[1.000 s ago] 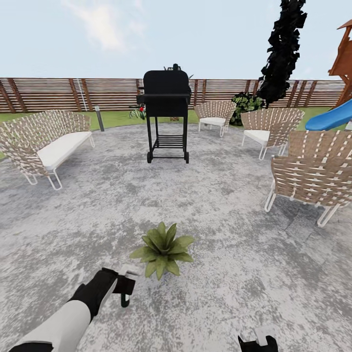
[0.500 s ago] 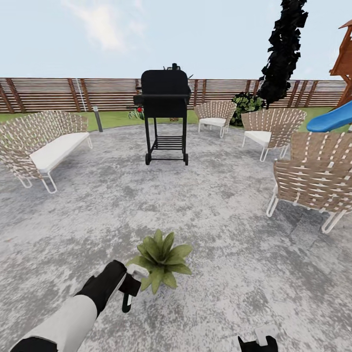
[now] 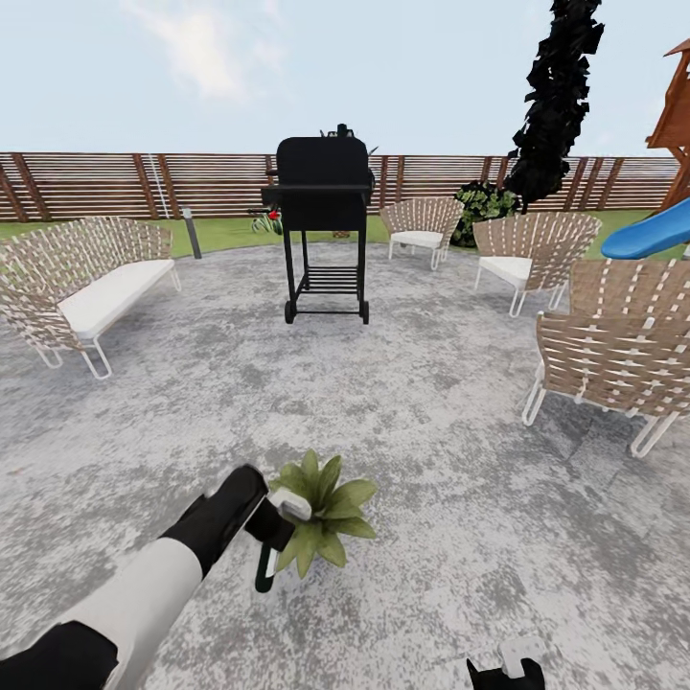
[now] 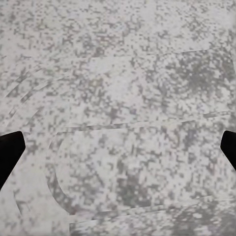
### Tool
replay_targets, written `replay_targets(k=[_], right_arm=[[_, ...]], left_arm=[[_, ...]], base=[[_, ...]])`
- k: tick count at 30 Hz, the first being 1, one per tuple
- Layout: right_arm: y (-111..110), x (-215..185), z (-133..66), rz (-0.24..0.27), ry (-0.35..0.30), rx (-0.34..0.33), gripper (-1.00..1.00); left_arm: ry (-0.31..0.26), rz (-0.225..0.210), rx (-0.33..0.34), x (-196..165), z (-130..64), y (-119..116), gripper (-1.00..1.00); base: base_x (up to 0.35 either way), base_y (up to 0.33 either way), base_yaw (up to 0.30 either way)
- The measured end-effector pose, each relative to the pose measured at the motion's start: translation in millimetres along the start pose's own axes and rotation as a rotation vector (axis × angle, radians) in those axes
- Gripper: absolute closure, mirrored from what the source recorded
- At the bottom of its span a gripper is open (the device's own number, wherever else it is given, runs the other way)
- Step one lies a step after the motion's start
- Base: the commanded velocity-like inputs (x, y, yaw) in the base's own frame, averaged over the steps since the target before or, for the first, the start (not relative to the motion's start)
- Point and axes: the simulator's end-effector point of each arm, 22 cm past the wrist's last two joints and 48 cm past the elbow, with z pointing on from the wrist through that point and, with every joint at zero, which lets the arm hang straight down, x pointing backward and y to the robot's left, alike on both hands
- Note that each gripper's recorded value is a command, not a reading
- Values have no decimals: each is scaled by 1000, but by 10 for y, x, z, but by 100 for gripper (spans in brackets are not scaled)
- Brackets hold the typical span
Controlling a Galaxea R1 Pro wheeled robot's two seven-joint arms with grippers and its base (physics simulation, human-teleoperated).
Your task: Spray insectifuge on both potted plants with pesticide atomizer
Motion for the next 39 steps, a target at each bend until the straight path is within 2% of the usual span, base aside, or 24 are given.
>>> replay_targets(k=[4, 11, 13, 18, 28, 39], right_arm=[[-7, 1, 0, -1, 0, 1, -100], [-11, 1, -1, -1, 0, 1, -100], [-11, 1, -1, -1, 0, 1, -100], [-11, 2, -1, -1, 0, 1, -100], [1, -19, 3, 8, -5, 2, -100], [0, -20, 3, 8, -5, 3, -100]], left_arm=[[15, -9, 5, 78, 47, 3, 100], [105, -43, 23, 446, 262, 18, 100], [113, -46, 27, 482, 282, 14, 100], [147, -50, 43, 709, 412, -85, 100], [156, -52, 44, 787, 447, -100, 100], [160, -53, 43, 803, 457, -102, 100]], base=[[0, 0, 0], [0, 0, 0], [0, 0, 0], [0, 0, 0], [32, -11, 0], [111, -197, 0]])
